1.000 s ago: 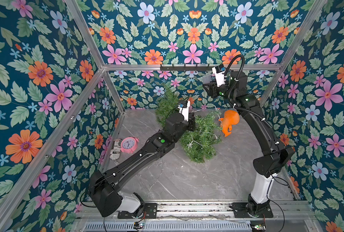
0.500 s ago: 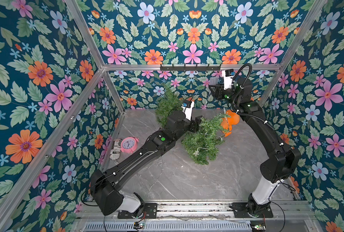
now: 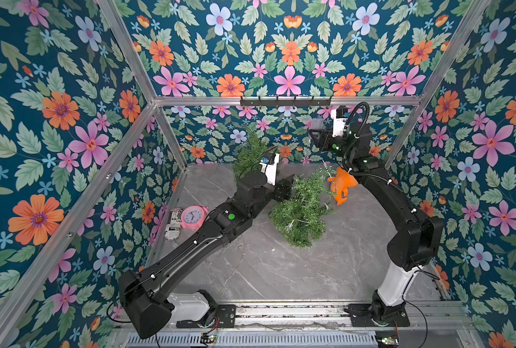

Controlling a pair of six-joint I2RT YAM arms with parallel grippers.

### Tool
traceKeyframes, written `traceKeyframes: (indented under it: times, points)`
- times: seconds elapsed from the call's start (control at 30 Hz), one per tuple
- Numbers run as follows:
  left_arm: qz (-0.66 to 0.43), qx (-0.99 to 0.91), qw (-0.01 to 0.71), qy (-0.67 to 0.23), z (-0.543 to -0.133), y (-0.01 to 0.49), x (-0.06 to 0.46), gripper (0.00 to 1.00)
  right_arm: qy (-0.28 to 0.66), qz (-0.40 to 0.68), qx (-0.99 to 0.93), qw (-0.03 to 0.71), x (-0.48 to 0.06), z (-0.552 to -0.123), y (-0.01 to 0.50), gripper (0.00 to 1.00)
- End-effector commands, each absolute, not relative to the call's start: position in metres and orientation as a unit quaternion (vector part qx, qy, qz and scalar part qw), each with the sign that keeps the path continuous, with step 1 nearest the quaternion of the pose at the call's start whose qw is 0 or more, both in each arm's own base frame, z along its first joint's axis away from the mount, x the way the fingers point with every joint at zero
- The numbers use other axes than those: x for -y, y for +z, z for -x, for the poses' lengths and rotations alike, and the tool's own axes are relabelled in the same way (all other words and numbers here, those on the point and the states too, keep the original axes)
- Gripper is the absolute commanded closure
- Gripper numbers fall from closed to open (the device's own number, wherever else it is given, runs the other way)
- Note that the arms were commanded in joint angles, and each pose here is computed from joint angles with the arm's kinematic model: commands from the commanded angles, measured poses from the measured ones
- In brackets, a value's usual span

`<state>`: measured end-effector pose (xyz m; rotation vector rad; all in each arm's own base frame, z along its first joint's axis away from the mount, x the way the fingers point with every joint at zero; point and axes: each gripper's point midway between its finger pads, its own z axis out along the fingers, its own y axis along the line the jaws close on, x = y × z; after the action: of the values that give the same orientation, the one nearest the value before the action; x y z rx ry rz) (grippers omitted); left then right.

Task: Wrap string light around the christmas tree
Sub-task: Wrap the light string around the Christmas tree.

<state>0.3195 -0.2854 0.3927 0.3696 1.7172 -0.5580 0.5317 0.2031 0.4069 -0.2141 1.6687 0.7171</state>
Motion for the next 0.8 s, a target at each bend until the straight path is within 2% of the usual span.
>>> traceKeyframes:
  times: [0.0, 0.3, 0.5, 0.67, 0.77]
  points:
    - [-0.165, -0.728, 0.616, -0.251, -0.313, 0.407, 0.282, 0.14, 0.32, 0.088, -0.7, 0.633, -0.202, -0.526, 0.419, 0.99]
    - [-0.206, -0.671, 0.641, -0.311, -0.284, 0.461, 0.286, 0.1, 0.325, 0.064, -0.706, 0.626, -0.19, -0.517, 0.392, 0.99]
    - [-0.237, -0.653, 0.659, -0.287, -0.285, 0.48, 0.29, 0.05, 0.343, 0.057, -0.702, 0.621, -0.19, -0.51, 0.387, 0.99]
    - [-0.313, -0.631, 0.642, -0.303, -0.279, 0.492, 0.319, 0.02, 0.351, 0.051, -0.698, 0.622, -0.189, -0.503, 0.38, 0.99]
    - [-0.355, -0.63, 0.62, -0.304, -0.28, 0.491, 0.338, 0.03, 0.355, 0.052, -0.685, 0.634, -0.185, -0.488, 0.393, 0.99]
